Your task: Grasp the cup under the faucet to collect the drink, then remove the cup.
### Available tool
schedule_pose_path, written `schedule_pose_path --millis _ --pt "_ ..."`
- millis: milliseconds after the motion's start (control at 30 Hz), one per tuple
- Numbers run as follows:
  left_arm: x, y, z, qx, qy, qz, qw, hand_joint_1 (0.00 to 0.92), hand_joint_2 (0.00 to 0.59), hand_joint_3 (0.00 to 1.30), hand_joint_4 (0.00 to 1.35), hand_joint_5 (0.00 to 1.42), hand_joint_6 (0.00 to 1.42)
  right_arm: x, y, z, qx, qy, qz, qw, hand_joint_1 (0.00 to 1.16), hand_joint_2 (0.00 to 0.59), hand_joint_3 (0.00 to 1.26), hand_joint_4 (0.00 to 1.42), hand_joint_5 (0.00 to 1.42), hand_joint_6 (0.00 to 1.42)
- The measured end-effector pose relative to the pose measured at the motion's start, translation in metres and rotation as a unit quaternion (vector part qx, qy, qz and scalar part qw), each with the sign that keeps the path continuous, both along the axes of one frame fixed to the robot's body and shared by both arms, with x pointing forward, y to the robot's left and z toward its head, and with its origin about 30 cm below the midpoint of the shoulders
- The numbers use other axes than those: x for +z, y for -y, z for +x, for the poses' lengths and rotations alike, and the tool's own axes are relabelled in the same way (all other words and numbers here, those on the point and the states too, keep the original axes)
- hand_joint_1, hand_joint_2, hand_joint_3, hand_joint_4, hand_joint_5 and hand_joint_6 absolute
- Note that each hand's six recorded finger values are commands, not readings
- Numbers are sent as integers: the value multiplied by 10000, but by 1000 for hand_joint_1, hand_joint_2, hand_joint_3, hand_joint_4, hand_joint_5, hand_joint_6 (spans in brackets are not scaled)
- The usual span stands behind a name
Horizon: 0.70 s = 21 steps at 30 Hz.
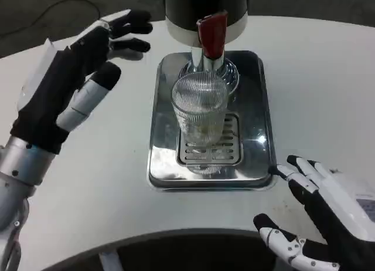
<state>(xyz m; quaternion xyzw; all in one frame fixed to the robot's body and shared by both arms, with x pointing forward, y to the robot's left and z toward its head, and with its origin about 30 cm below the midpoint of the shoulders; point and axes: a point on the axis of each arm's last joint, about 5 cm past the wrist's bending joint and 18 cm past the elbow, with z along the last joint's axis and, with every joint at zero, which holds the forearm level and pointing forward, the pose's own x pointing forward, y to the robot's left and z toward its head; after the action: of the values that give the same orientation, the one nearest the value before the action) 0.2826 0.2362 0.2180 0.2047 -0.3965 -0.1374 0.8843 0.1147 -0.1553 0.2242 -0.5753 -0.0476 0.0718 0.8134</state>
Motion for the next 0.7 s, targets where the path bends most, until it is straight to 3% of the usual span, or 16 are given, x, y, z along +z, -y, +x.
schedule_pose_path --millis 133,233,433,700 --pt "181 -10 94 -674 -507 -52 9964 0 134 202 159 264 236 2 -13 4 24 16 56 10000 193 400 124 0 0 0" --pt "383 -24 156 -1251 -748 -101 9893 0 137 171 121 234 197 1 -21 4 25 28 104 9999 193 400 124 0 0 0" --pt "518 -15 219 -1821 -1319 -116 9743 0 136 137 89 197 165 -4 -19 1 6 27 111 9999 193 400 124 0 0 0" --pt "741 43 265 -2125 -1447 -127 9663 0 131 127 70 191 147 -6 -18 0 -9 41 119 9999 193 400 124 0 0 0"
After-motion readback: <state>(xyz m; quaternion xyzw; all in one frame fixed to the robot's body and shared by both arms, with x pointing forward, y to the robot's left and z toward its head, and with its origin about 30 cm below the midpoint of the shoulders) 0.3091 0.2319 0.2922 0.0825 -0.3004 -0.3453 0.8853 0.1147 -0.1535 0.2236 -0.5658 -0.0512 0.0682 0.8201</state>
